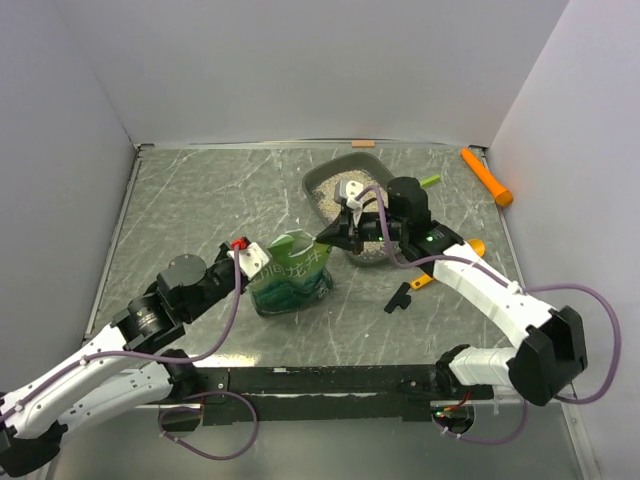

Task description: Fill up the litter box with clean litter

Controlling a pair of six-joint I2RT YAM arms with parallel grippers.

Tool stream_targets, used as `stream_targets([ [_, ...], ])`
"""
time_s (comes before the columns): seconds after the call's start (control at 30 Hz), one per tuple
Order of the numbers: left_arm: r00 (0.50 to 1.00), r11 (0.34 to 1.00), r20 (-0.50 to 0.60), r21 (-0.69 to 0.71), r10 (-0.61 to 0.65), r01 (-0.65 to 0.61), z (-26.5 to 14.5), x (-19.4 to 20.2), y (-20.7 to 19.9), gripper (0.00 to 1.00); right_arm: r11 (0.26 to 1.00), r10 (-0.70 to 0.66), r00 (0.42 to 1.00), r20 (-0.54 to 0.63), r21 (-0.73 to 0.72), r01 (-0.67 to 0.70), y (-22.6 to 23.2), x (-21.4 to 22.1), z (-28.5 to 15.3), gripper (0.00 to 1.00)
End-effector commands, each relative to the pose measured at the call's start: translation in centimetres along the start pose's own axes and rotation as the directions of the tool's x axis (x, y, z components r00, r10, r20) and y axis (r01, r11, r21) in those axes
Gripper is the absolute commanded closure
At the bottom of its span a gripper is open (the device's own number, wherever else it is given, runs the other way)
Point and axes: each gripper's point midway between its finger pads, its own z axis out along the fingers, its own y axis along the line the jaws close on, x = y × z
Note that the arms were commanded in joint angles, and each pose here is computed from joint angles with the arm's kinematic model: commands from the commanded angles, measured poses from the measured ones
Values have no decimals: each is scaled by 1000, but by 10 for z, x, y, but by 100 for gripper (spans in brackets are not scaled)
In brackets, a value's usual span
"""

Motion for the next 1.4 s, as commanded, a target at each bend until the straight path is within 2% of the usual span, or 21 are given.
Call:
stream_targets([
  [0.0, 973, 999, 232, -30, -11, 18, 2, -62, 22, 99, 988, -157, 984, 83, 16, 156, 13, -52, -26, 100],
  [0.1, 979, 998, 199, -21, -49, 54, 9, -39, 17, 99, 983, -168, 983, 78, 83, 161, 13, -44, -36, 100],
  [0.17, 980, 996, 186, -31, -70, 78, 9, -31, 18, 99, 986, -128, 991, 45, 108, 123, 12, -28, -37, 100],
  [0.27, 981, 995, 170, -30, -93, 100, 6, -23, 16, 90, 991, -54, 999, 6, 123, 53, 9, -4, -35, 100],
  [0.37, 979, 991, 155, 11, -133, 132, 1, -17, 7, 68, 986, -33, 999, 19, 165, 30, 8, 7, -38, 100],
  [0.4, 978, 989, 154, 53, -143, 137, -1, -15, -2, 56, 985, -14, 1000, 16, 171, 11, 9, 16, -37, 100],
  [0.47, 973, 982, 161, 121, -166, 147, -8, -15, -14, 43, 986, 1, 1000, 31, 168, -6, 12, 16, -39, 100],
  [0.5, 975, 975, 146, 169, -170, 144, -11, -9, -25, 31, 986, 17, 999, 28, 166, -21, 15, 22, -39, 100],
  [0.6, 976, 971, 120, 178, -182, 159, -14, 0, -29, 17, 983, 26, 999, 34, 182, -31, 18, 26, -43, 100],
  [0.67, 977, 971, 108, 175, -184, 164, -13, 5, -30, 11, 982, 21, 999, 48, 188, -30, 20, 25, -45, 100],
  [0.9, 978, 960, 51, 205, -205, 190, 8, 24, -33, 7, 983, 20, 997, 69, 183, -32, 26, 27, -47, 100],
  [1.23, 930, 897, 135, 340, -342, 281, 19, 11, -15, 8, 987, 46, 993, 113, 145, -63, 37, 33, -44, 100],
  [1.3, 912, 852, 106, 414, -396, 321, 20, 10, -24, 8, 986, 55, 992, 110, 149, -71, 36, 36, -44, 100],
  [1.37, 903, 819, 118, 484, -412, 310, 20, 4, -28, 10, 986, 60, 992, 109, 148, -76, 36, 38, -43, 100],
])
